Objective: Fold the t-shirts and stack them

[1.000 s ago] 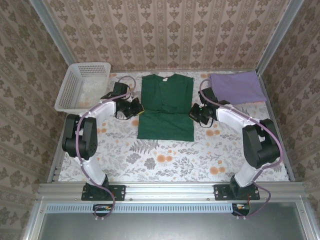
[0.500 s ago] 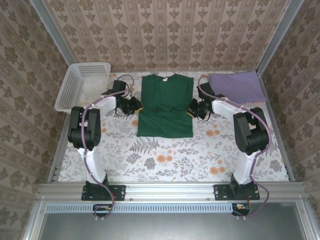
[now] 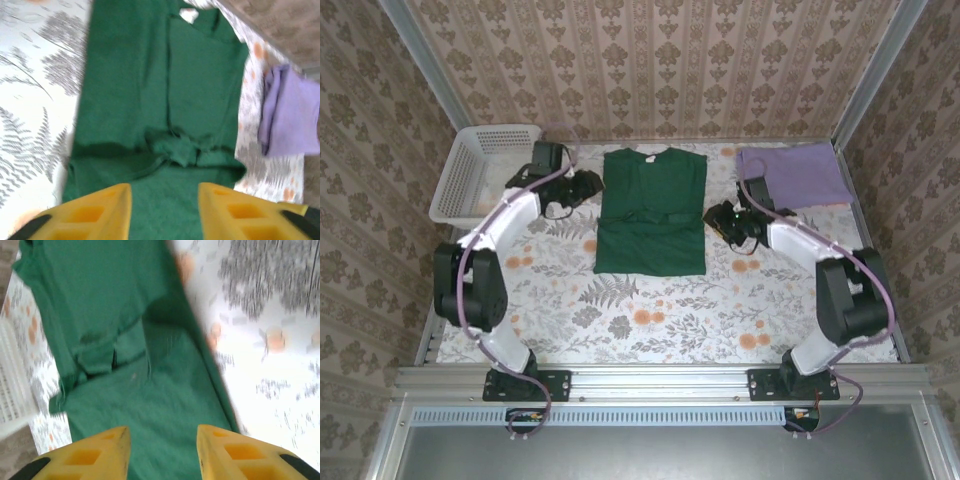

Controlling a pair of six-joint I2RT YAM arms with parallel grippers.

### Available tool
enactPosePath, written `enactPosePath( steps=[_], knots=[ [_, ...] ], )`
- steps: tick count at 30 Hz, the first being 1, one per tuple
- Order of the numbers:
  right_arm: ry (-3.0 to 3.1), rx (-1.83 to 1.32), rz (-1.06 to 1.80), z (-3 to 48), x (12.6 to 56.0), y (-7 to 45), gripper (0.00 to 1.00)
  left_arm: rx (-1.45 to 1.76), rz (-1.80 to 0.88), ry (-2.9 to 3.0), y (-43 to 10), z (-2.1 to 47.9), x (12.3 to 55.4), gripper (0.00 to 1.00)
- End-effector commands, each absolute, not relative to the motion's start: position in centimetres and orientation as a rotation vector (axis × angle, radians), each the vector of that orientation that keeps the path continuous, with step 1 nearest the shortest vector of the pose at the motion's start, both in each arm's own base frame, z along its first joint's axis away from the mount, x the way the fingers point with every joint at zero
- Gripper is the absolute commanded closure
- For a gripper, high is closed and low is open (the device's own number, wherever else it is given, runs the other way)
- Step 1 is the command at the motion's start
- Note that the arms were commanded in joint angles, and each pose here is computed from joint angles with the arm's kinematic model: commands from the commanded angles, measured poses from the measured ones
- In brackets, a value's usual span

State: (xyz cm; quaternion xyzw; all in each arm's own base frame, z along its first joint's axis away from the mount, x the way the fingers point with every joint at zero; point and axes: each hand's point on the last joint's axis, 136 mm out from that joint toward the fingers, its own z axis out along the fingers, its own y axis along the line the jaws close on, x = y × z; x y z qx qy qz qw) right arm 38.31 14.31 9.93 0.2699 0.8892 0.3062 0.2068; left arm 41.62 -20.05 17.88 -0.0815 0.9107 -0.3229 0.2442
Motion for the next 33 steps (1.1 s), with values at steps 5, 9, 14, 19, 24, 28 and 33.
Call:
enactPosePath(
  steps=[5, 9, 14, 19, 24, 28, 33],
  knots=[
    [2.55, 0.578, 0.971, 7.4, 33.7, 19.9, 0.81, 0.16, -0.808, 2.687, -28.2, 10.6, 34.0, 0.79],
    [2.585, 0.578, 0.953, 5.8, 33.8, 21.0, 0.86, 0.198, -0.752, 2.763, -28.2, 7.2, 33.5, 0.85],
    [2.671, 0.588, 0.897, 3.6, 32.8, 21.0, 0.85, 0.231, -0.609, 2.843, -26.0, 3.5, 32.1, 0.83],
    [2.805, 0.517, 0.731, 1.0, 31.0, 19.6, 0.81, 0.214, -0.471, 2.932, -22.4, 0.0, 29.1, 0.81],
    [2.885, 0.502, 0.639, -0.3, 28.3, 18.2, 0.81, 0.252, -0.461, 2.981, -21.4, -1.3, 25.2, 0.78],
    [2.917, 0.515, 0.641, -1.1, 25.6, 17.7, 0.81, 0.303, -0.426, 3.017, -21.0, -2.0, 22.0, 0.77],
    [2.906, 0.543, 0.647, -1.0, 22.0, 17.4, 0.8, 0.289, -0.385, 3.028, -19.4, -2.1, 18.6, 0.75]
  ],
)
